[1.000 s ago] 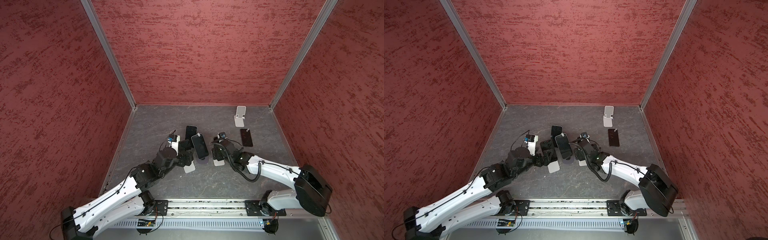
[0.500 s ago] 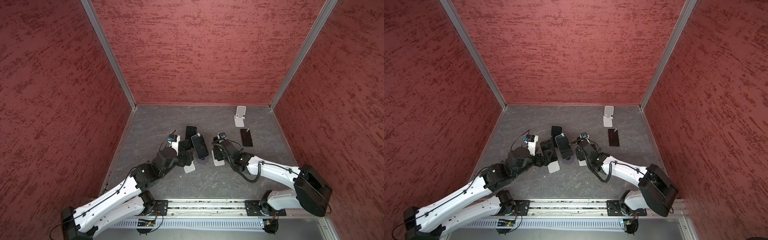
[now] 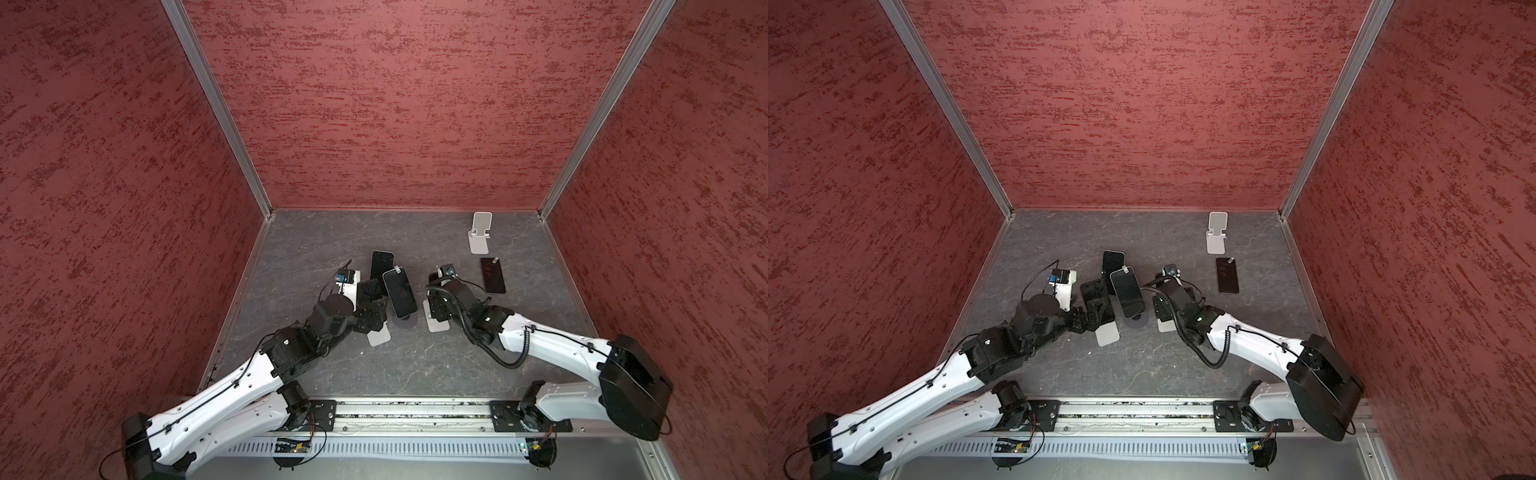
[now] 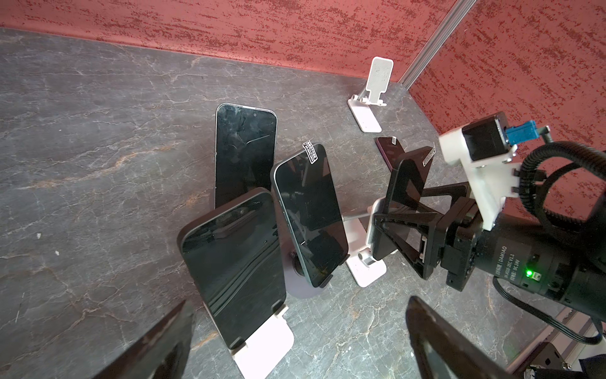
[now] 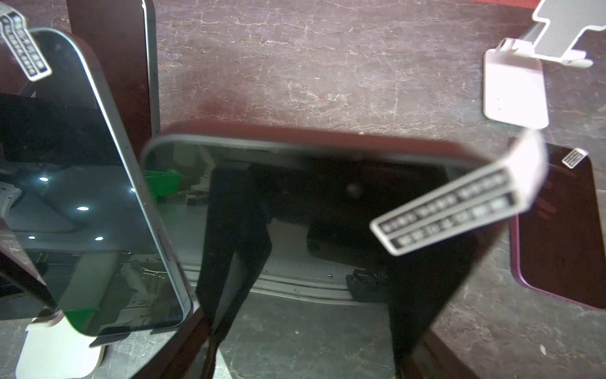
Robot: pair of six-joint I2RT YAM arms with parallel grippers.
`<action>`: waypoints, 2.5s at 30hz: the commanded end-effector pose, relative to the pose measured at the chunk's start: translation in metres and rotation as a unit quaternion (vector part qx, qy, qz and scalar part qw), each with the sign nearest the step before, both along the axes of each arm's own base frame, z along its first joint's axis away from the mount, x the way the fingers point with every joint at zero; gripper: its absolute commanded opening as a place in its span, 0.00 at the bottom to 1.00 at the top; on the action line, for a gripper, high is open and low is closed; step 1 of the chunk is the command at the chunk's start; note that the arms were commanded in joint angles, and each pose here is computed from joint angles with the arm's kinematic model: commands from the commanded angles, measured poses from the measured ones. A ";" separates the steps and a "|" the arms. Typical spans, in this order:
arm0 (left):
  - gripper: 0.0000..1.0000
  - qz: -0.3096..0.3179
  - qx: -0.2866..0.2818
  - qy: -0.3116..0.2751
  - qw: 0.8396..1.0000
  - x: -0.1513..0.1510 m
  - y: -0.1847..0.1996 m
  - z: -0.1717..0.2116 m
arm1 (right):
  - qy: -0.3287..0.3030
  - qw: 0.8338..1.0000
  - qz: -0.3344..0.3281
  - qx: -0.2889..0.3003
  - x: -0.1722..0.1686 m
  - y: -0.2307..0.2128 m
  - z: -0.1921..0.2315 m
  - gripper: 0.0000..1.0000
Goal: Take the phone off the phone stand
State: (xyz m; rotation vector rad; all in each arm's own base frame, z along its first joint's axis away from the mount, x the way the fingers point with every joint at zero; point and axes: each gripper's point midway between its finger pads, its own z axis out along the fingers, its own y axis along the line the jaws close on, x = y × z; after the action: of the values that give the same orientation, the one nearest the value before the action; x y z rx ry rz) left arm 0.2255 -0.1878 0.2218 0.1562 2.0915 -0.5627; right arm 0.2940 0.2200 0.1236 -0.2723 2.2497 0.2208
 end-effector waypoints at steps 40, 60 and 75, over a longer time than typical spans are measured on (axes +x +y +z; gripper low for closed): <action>0.99 -0.056 -0.033 -0.029 0.997 -0.004 -0.022 0.010 | -0.039 0.999 -0.024 0.001 0.020 -0.001 0.106 0.62; 0.99 -0.055 -0.026 -0.026 0.998 -0.003 -0.021 0.005 | -0.022 0.999 -0.033 0.000 0.052 -0.027 0.102 0.63; 0.99 -0.056 -0.020 -0.027 0.998 0.001 -0.025 0.006 | 0.016 0.998 -0.067 0.007 0.071 -0.063 0.063 0.63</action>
State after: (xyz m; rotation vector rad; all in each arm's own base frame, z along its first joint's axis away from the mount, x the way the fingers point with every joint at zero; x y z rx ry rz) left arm 0.2251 -0.2107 0.2229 0.2481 2.0479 -0.6580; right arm 0.3569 0.1565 0.1871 -0.1304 2.3122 0.1324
